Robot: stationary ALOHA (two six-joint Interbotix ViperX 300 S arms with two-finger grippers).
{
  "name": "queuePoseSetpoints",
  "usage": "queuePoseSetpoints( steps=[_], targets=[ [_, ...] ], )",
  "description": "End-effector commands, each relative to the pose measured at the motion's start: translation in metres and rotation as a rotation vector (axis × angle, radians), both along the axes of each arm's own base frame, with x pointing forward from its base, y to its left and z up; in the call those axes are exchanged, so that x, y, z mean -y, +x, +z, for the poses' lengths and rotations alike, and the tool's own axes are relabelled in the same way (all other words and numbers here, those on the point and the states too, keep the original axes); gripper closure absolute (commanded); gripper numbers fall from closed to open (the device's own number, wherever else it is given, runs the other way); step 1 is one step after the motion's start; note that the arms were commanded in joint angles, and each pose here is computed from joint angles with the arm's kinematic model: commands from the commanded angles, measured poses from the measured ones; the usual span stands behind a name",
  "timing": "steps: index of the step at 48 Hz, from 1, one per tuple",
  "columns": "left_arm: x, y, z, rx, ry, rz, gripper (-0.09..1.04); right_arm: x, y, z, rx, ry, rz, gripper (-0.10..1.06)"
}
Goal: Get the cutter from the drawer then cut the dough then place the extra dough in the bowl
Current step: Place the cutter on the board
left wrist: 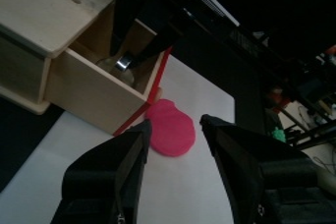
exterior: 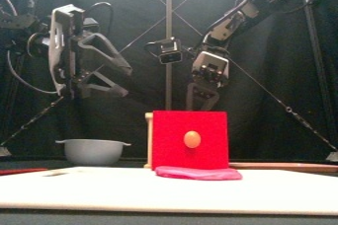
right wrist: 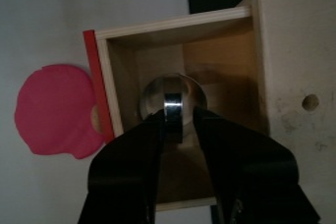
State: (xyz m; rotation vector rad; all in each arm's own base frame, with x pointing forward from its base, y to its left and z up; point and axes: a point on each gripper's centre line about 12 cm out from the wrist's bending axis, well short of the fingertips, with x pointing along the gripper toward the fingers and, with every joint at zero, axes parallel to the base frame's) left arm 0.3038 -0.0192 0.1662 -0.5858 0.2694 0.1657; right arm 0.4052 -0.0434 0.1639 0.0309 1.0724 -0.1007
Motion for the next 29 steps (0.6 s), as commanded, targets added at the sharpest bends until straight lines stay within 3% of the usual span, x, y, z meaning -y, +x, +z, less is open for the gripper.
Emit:
queuePoseSetpoints(
  steps=[1, 18, 29],
  targets=[
    [0.0, 0.002, 0.006, 0.024, 0.001, 0.002, 0.12, 0.001, 0.007, 0.019, 0.056, -0.006, -0.001, 0.32],
    [0.0, 0.003, 0.006, 0.025, -0.001, 0.003, 0.12, 0.002, 0.011, 0.03, 0.056, -0.007, -0.001, 0.35],
    [0.0, 0.003, 0.005, 0.024, 0.0, 0.003, 0.12, 0.002, 0.012, 0.026, 0.04, -0.005, -0.003, 0.35]
  ],
)
